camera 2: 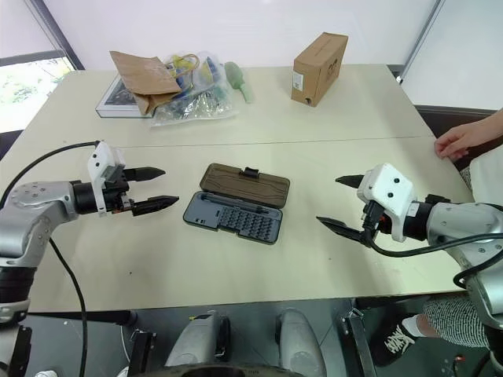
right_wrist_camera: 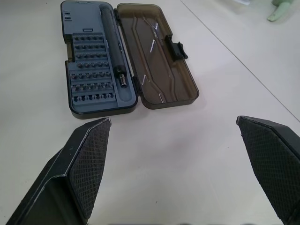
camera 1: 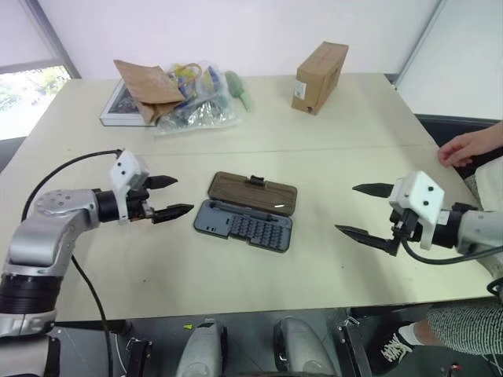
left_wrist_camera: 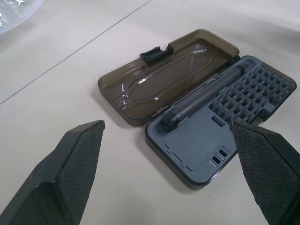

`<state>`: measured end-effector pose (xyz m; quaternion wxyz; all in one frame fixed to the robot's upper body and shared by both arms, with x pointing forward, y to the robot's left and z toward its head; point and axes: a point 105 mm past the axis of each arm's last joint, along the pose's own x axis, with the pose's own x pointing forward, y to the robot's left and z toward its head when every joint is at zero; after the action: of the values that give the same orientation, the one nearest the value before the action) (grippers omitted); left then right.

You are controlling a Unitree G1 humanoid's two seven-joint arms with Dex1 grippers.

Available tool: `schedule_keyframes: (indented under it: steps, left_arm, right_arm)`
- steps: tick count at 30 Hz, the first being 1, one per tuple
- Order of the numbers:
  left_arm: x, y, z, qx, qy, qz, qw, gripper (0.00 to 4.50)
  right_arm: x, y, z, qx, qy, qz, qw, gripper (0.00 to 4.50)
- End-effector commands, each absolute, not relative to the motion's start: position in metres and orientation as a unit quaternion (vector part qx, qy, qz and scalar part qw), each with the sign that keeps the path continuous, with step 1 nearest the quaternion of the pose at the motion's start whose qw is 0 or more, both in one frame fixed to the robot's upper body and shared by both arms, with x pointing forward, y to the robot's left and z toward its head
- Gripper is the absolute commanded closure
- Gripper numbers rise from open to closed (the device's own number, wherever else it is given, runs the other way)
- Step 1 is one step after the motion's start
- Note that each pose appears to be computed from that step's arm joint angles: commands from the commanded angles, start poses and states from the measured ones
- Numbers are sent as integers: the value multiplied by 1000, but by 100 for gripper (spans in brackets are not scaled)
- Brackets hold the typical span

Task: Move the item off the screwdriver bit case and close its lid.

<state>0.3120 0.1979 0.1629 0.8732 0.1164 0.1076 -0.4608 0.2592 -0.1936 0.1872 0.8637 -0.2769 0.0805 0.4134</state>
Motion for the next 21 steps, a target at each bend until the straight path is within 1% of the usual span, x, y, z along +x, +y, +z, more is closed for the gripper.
schedule_keyframes:
  steps: [1, 6, 11, 21]
  left_arm:
    - [311, 199, 181, 134, 71, -461, 874, 4]
    - [307, 195, 183, 122, 67, -472, 870, 4]
    - [305, 195, 175, 134, 82, -473, 867, 4]
    - [304, 195, 171, 136, 89, -474, 866, 4]
  right_arm:
    - [257, -190, 197, -290, 65, 417, 859, 1]
    - [256, -189, 194, -289, 68, 419, 858, 1]
    - [256, -188, 193, -288, 68, 419, 859, 1]
    - [256, -186, 192, -285, 67, 420, 859, 1]
